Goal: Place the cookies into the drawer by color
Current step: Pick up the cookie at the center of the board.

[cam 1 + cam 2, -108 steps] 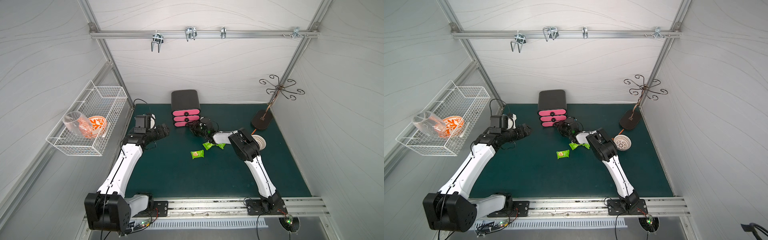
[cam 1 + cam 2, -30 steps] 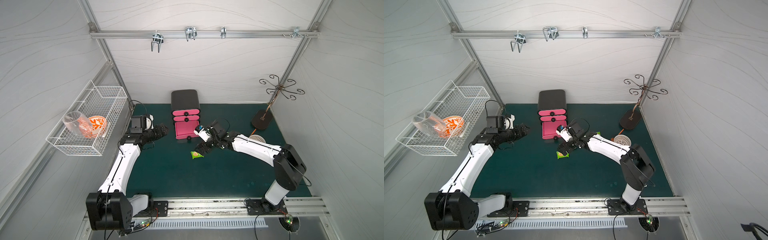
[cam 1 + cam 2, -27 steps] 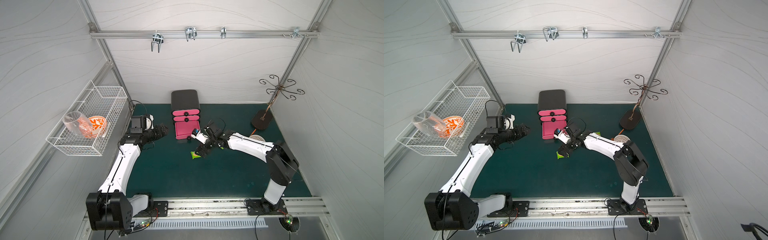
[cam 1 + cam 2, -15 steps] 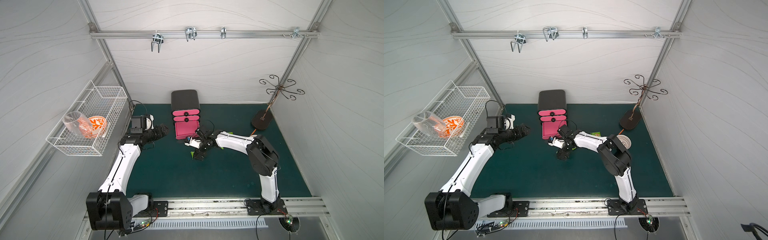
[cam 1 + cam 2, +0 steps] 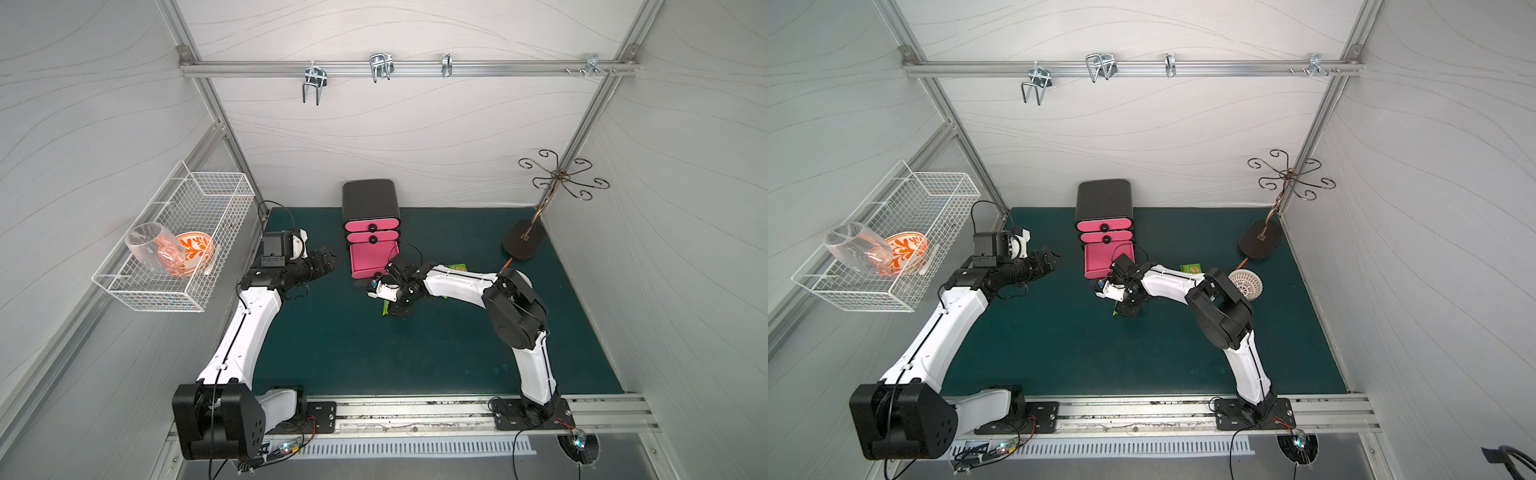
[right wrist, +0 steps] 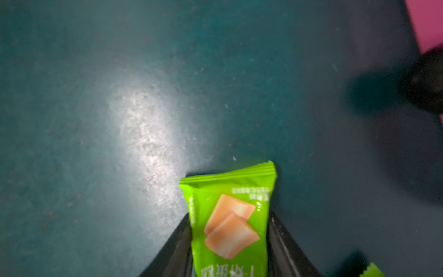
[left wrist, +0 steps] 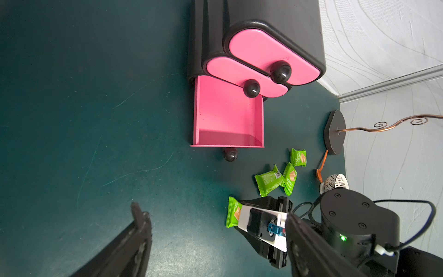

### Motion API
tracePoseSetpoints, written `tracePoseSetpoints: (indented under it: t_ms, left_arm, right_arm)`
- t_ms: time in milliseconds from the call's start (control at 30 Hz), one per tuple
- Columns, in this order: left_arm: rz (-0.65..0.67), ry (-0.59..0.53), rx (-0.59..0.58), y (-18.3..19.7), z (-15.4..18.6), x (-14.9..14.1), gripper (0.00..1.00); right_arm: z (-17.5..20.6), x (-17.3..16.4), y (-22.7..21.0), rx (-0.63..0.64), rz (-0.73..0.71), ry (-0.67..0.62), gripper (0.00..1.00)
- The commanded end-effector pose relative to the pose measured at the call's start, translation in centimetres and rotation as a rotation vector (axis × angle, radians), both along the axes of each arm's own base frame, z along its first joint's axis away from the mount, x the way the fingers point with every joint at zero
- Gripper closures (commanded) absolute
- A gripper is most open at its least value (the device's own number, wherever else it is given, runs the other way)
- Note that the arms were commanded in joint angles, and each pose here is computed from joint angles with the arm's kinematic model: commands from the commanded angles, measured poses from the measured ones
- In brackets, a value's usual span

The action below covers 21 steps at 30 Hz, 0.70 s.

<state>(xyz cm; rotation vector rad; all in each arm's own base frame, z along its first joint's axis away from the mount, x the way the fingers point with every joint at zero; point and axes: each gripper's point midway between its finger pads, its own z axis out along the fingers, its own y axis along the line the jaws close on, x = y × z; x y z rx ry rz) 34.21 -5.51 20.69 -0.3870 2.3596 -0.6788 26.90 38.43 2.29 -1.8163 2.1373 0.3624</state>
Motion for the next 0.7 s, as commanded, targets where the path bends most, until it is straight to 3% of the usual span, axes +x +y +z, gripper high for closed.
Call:
tracePoseSetpoints:
  t_ms: [0, 133, 267, 500, 667]
  left_arm:
    - [0.008, -0.035, 0.003, 0.2, 0.7, 0.7, 0.12]
    - [0.011, -0.034, 0.005, 0.3, 0.7, 0.7, 0.12]
    - [0.015, -0.031, 0.003, 0.3, 0.7, 0.7, 0.12]
    - [0.016, -0.033, 0.004, 0.3, 0.8, 0.6, 0.12]
    - [0.02, -0.04, 0.008, 0.4, 1.0, 0.5, 0.12]
  right_arm:
    - [-0.7, -1.1, -1.7, -0.078, -0.028, -0.022, 0.56]
    - [1.6, -0.7, -1.2, -0.011, -0.095, -0.079, 0.63]
    - [5.9, 0.2, 0.0, 0.137, -0.218, -0.113, 0.64]
    - [14.5, 4.7, 0.8, 0.421, -0.546, -0.144, 0.63]
    - [15.1, 8.9, 0.3, 0.453, -0.755, -0.165, 0.63]
